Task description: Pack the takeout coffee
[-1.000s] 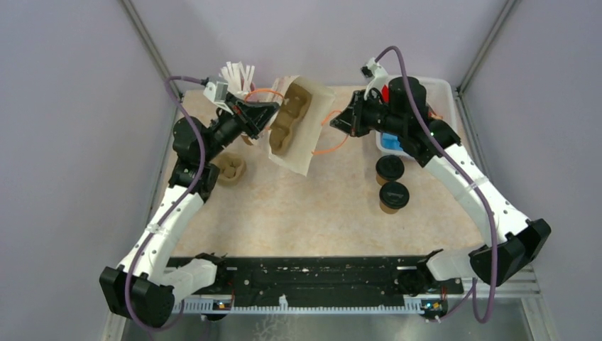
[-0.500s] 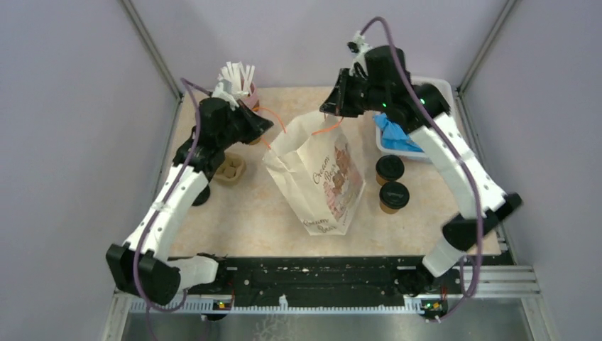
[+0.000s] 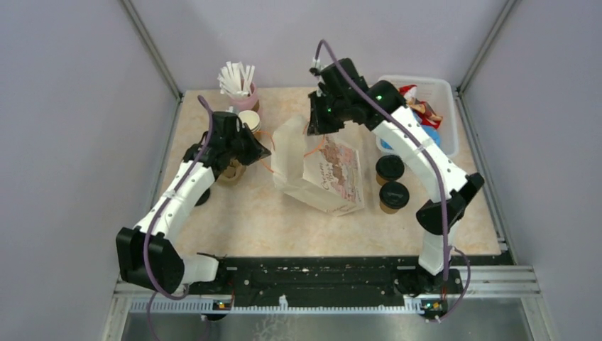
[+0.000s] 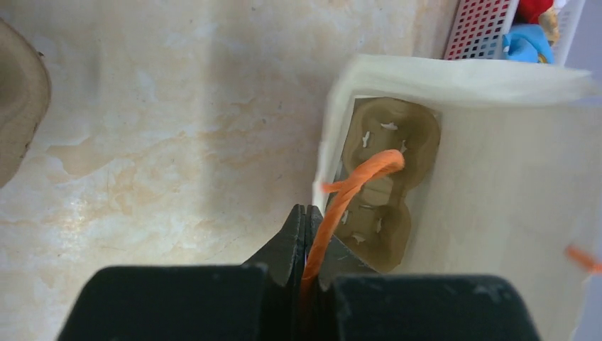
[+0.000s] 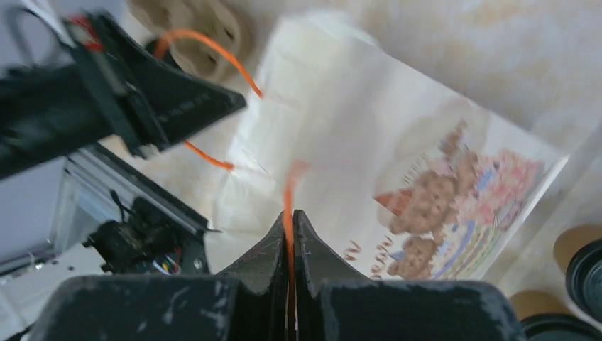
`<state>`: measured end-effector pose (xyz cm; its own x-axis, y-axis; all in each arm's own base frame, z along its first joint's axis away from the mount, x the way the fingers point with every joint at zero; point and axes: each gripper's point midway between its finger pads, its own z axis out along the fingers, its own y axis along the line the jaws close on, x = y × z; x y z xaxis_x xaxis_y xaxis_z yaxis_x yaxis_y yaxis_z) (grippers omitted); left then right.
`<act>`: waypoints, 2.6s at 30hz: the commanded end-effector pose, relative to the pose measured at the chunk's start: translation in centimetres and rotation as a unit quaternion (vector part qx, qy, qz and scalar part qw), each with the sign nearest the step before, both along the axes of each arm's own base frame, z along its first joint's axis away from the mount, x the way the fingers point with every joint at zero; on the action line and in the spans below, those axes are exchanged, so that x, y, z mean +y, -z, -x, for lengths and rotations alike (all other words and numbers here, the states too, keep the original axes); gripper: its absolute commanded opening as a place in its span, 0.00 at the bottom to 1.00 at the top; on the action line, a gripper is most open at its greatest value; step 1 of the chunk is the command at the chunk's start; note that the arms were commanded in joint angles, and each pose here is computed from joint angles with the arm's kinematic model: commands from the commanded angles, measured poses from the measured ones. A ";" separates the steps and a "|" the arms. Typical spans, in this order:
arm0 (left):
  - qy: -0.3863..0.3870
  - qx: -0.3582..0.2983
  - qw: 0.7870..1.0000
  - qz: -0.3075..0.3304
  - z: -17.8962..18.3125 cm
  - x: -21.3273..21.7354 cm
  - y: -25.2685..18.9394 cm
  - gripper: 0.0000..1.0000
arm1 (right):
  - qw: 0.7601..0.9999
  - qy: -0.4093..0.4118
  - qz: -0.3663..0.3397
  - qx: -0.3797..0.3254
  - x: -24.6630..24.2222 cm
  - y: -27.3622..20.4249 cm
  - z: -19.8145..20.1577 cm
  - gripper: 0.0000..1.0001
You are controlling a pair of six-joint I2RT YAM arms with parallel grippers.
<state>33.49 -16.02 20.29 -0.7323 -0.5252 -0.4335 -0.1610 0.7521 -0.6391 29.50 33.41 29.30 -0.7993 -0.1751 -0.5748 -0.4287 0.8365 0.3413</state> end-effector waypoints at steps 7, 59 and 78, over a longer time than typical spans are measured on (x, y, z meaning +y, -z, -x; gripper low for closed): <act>0.074 -0.394 0.915 0.046 0.8 -0.9 -18.3 0.00 | 0.972 0.011 -0.147 -0.183 -4.2 -12.5 -0.5 0.00; 0.138 -0.196 0.968 -0.078 -6.5 -2.7 -11.4 0.47 | 0.978 0.151 -0.071 -0.128 -9.0 -3.6 -2.0 0.05; 0.165 -0.155 0.969 -0.097 -0.9 -3.0 -11.9 0.94 | 0.996 0.076 -0.017 -0.041 -6.0 -3.0 -1.2 0.85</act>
